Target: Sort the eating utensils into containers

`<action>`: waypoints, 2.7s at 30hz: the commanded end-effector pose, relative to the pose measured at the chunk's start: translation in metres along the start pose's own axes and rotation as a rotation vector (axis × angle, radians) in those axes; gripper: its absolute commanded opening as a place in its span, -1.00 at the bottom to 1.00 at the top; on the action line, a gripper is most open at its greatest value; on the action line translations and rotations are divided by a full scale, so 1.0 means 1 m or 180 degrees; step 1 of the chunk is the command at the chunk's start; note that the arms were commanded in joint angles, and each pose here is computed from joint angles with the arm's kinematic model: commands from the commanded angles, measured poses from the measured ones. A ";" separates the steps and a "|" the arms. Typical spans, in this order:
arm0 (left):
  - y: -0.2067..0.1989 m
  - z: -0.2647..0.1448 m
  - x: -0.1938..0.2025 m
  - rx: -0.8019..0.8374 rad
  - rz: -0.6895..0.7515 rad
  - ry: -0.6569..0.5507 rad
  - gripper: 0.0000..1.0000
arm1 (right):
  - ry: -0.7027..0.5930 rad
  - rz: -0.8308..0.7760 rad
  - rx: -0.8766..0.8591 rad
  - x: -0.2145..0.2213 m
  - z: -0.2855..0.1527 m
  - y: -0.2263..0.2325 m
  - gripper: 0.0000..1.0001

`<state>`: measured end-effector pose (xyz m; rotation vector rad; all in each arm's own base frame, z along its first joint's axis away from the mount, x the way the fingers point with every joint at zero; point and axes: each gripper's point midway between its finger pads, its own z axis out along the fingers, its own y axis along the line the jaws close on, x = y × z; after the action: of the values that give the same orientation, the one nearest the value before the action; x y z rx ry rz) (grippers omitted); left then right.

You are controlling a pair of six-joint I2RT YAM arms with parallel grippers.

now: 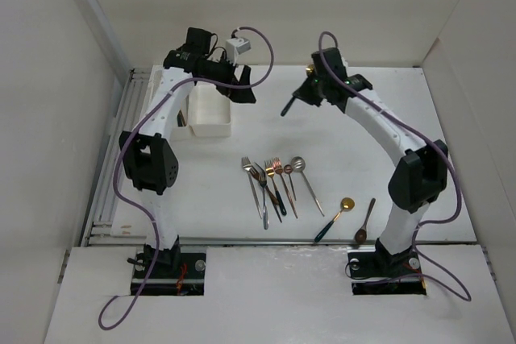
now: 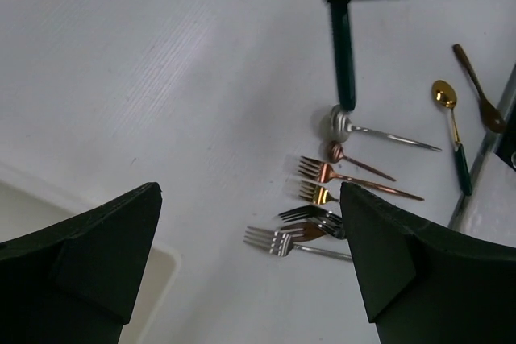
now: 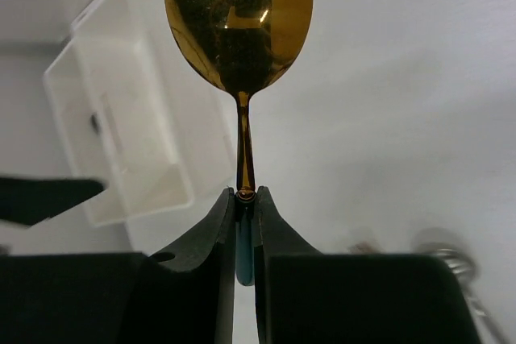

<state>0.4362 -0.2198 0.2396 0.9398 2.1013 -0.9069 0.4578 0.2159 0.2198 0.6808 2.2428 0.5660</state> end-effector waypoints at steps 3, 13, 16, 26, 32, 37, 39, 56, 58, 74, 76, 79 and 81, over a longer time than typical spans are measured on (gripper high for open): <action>-0.043 -0.006 -0.026 0.0362 0.0193 -0.0291 0.85 | 0.0281 -0.0131 -0.0782 0.040 -0.015 0.093 -1.00; -0.054 0.005 -0.005 0.0585 0.0074 -0.0179 0.85 | 0.0321 -0.0163 -0.1061 0.053 -0.023 0.123 -1.00; -0.054 0.009 0.004 0.0535 0.0040 -0.0098 0.82 | 0.0335 -0.0131 -0.1163 0.052 -0.026 0.130 -1.00; -0.056 0.020 0.010 0.0615 -0.0129 -0.0094 -0.15 | 0.0587 -0.0107 -0.1293 0.074 -0.023 0.143 -1.00; -0.035 0.021 0.016 0.0268 -0.0264 -0.0017 -1.00 | 0.0670 -0.0187 -0.1398 0.065 -0.024 0.139 -0.66; 0.023 -0.004 0.016 -0.0483 -0.0587 -0.0105 -1.00 | 0.0447 -0.0189 -0.0754 0.023 -0.030 0.071 -0.01; 0.060 -0.023 0.021 -0.1055 -0.0668 -0.0085 -1.00 | 0.0223 -0.0178 -0.0340 0.000 -0.029 0.024 0.19; 0.229 -0.140 0.119 -0.3399 -0.1287 0.0346 -1.00 | 0.0627 0.0585 0.1965 0.069 -0.131 -0.292 0.72; 0.232 -0.133 0.125 -0.3361 -0.1302 0.0369 -1.00 | 0.0651 0.0644 0.2110 0.080 -0.136 -0.311 0.67; 0.244 -0.095 0.155 -0.2968 -0.1455 0.0516 0.11 | 0.0898 0.0885 0.2413 0.087 -0.125 -0.330 0.85; 0.242 -0.095 0.151 -0.2942 -0.1453 0.0503 0.21 | 0.1131 0.0892 0.2495 0.099 -0.125 -0.334 0.85; 0.239 -0.102 0.143 -0.2959 -0.1392 0.0457 0.24 | 0.1375 0.0995 0.2415 0.114 -0.122 -0.329 0.82; 0.236 -0.112 0.138 -0.2996 -0.1384 0.0400 0.24 | 0.1523 0.1107 0.2350 0.127 -0.123 -0.326 0.76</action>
<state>0.5143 0.0306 0.0773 0.0512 2.5672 0.0429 0.2017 0.0067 0.0489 1.3899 2.7742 -0.0734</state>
